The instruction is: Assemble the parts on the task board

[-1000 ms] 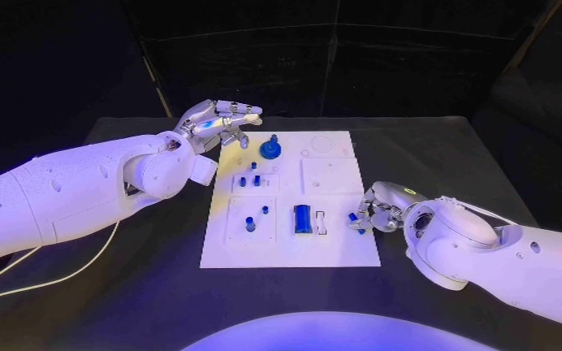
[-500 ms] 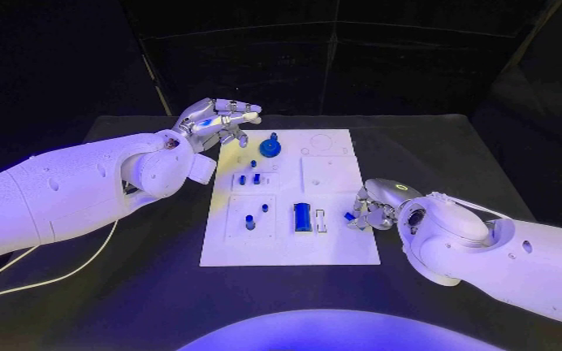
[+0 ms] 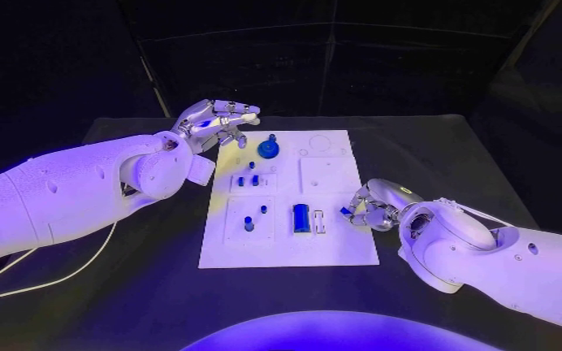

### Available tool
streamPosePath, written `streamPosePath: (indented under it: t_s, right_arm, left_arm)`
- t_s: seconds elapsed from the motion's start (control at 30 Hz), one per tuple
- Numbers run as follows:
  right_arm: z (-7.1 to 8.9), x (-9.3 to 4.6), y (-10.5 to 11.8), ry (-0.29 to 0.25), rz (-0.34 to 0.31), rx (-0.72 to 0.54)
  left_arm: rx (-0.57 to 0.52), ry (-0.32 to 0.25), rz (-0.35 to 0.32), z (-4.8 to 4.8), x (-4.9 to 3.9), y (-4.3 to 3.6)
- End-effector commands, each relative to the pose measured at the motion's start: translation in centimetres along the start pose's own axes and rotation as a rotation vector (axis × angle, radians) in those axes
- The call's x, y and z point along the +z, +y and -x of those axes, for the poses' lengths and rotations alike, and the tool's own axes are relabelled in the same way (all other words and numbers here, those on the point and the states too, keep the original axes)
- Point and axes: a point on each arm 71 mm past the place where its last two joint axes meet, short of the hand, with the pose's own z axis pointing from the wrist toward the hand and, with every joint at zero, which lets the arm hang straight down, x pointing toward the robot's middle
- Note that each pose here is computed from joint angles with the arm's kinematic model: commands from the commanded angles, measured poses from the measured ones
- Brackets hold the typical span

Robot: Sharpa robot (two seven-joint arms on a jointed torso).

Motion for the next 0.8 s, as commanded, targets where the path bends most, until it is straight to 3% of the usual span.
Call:
streamPosePath:
  t_s: [0.03, 0.37, 0.63, 0.8]
  right_arm:
    - [0.5, -0.2, 0.3, -0.059, 0.025, 0.117]
    - [0.3, -0.3, 0.9, -0.04, 0.032, 0.17]
    - [-1.0, 0.4, 1.5, 0.071, 0.005, 0.132]
    - [-1.5, 0.7, 2.1, 0.1, 0.003, 0.122]
  left_arm:
    - [-0.003, 0.014, -0.012, -0.16, 0.07, -0.15]
    - [-0.006, 0.022, -0.007, -0.2, 0.03, -0.12]
    - [-0.007, 0.025, -0.006, -0.28, 0.04, -0.12]
    - [-0.008, 0.028, -0.006, -0.39, 0.08, -0.12]
